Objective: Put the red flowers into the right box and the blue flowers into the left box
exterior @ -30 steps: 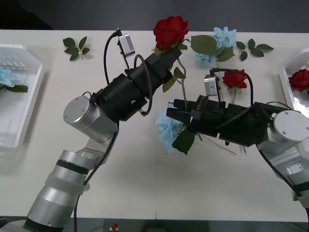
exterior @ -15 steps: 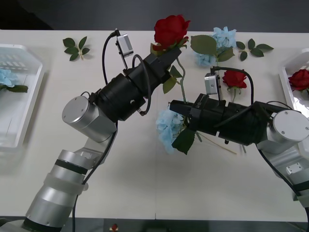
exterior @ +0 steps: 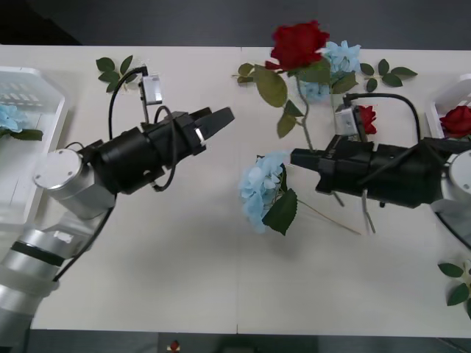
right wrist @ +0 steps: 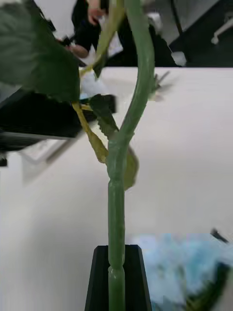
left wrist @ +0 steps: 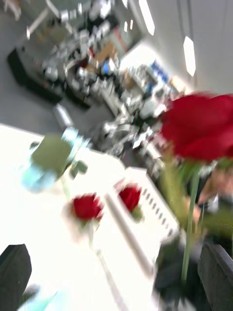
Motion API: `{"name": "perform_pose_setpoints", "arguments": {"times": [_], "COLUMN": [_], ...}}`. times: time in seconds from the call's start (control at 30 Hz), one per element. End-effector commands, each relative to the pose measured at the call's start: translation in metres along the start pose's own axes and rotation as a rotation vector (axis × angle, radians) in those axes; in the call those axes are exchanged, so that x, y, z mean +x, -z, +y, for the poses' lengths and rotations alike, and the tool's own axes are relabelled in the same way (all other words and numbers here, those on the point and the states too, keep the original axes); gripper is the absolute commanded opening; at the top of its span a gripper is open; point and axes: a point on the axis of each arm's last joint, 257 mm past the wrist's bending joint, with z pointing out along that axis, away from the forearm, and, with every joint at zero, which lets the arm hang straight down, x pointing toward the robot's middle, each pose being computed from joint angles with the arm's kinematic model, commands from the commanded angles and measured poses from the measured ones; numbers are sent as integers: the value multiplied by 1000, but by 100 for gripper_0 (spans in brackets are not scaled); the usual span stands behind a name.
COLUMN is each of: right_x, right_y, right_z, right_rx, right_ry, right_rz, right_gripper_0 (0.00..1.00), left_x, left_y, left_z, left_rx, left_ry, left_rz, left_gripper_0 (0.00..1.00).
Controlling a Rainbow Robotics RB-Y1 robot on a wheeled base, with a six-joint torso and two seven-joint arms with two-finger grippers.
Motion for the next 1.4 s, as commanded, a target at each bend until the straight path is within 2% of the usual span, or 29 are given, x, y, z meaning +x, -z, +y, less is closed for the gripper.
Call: {"name": "perform_pose_setpoints", "arguments": {"times": [0.03, 0.23, 0.4, 0.6, 0.77, 1.13, 1.4], "right_x": [-1, 8, 20, 36, 54, 85, 104], "right_y": [55, 150, 228, 310, 366, 418, 439], "right_z": [-52, -128, -187, -241, -273, -312, -329], "right_rx": [130, 349, 534, 737, 889, 1093, 1187], "right_ry": [-44, -150, -199, -239, -224, -195, -94], "right_rz": [121, 234, 280, 301, 338, 327, 401], "right_gripper_0": [0, 0, 0, 0, 0, 0, 1], "left_x": [-2, -3, -12, -32, -40, -40, -38], "left_y": [37, 84, 106, 111, 107, 105, 103], "left_z": [-2, -4, -3, -2, -9, -11, -12], "left_rx": [33, 68, 64, 65, 82, 89, 93], "left_ry": [-66, -150, -239, -364, -381, -377, -367], "left_rz": [106, 268, 339, 319, 296, 287, 278], "left_gripper_0": [100, 100, 100, 100, 100, 100, 100]}}
